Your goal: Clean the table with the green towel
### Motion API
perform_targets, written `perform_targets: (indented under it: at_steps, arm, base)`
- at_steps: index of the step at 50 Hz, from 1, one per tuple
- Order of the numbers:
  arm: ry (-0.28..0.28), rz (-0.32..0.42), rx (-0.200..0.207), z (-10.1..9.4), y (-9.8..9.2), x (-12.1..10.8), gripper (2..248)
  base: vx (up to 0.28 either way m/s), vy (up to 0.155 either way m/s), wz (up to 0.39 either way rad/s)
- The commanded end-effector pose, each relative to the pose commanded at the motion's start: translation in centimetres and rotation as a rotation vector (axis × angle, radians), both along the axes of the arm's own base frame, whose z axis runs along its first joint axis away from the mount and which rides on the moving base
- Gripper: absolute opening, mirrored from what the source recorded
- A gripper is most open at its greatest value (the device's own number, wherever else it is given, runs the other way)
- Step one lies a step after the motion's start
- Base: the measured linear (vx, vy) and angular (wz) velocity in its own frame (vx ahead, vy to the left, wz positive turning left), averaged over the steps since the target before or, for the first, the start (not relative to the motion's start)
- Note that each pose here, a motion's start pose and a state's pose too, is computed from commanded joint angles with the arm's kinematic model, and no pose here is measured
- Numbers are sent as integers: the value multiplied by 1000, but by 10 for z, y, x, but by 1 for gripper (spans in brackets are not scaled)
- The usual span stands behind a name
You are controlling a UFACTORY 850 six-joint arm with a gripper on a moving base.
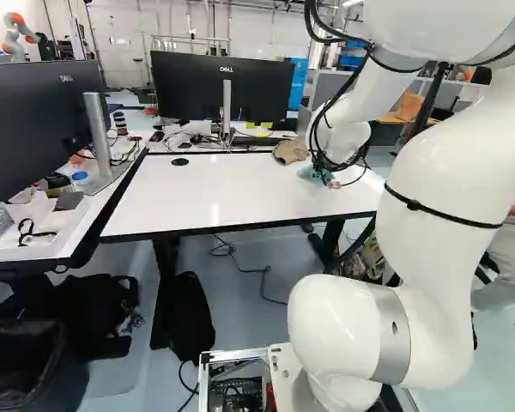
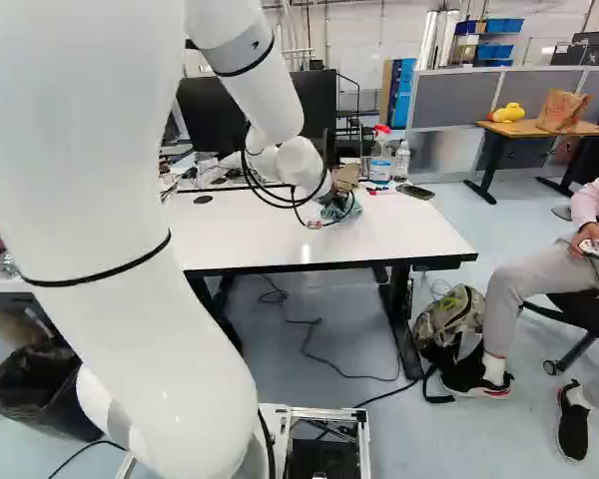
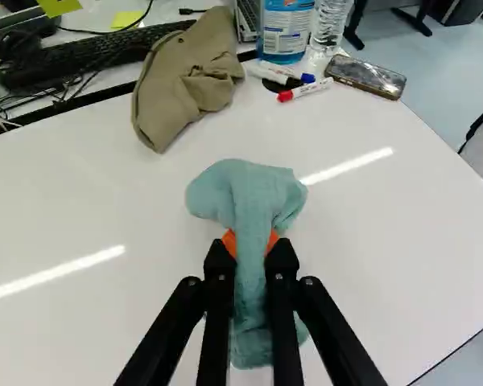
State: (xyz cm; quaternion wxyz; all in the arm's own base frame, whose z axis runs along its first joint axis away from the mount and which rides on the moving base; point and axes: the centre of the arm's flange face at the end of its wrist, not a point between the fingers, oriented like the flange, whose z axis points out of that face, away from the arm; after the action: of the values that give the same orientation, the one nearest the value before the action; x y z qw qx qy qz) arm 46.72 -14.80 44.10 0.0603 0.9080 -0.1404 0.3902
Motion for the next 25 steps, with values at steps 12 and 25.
perform_targets:
  at_steps: [12, 25]
  arm:
    - [3, 32, 1, 0, 20, -12, 50]
    - [6, 64, 2, 0, 39, -29, 50]
  base:
    - [0, 0, 0]
    - [0, 0, 0]
